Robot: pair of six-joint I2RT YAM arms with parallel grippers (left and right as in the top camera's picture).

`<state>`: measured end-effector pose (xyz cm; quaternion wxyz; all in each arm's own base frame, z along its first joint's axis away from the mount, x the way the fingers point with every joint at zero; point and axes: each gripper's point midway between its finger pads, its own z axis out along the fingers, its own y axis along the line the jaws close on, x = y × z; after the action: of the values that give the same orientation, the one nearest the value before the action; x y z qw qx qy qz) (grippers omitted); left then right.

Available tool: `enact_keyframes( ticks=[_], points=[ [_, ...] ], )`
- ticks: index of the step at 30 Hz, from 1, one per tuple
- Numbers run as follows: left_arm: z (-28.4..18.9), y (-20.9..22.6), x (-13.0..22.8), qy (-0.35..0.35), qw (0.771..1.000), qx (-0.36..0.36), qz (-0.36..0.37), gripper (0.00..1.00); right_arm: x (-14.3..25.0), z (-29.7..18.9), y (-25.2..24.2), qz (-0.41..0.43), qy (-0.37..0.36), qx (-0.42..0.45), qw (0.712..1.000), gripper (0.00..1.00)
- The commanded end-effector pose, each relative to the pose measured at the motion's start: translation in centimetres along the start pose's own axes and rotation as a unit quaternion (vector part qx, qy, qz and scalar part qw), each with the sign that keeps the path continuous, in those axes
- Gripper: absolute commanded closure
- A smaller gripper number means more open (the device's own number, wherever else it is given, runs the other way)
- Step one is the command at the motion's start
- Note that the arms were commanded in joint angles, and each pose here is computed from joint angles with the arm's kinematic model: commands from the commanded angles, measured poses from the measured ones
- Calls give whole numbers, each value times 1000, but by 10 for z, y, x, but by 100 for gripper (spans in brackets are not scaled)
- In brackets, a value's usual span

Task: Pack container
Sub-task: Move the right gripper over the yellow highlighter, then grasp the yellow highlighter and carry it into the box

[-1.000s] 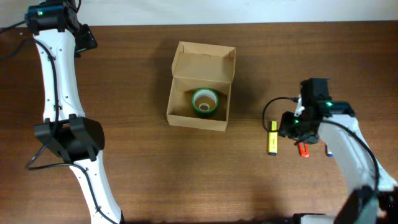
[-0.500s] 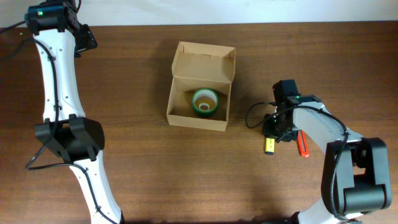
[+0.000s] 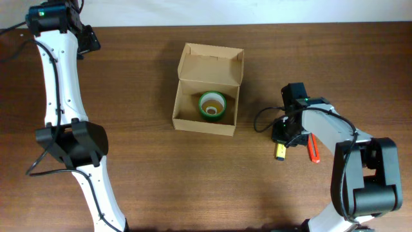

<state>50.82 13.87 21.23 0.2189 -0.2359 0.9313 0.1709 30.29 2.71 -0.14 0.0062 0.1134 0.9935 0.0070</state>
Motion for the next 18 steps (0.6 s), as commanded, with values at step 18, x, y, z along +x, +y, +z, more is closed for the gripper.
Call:
enact_keyframes(
  ticks=[18],
  points=[
    [-13,7,-4,-12,1000,1,1,0,-142,-306,137,-375,-348,-39,859,97]
  ],
)
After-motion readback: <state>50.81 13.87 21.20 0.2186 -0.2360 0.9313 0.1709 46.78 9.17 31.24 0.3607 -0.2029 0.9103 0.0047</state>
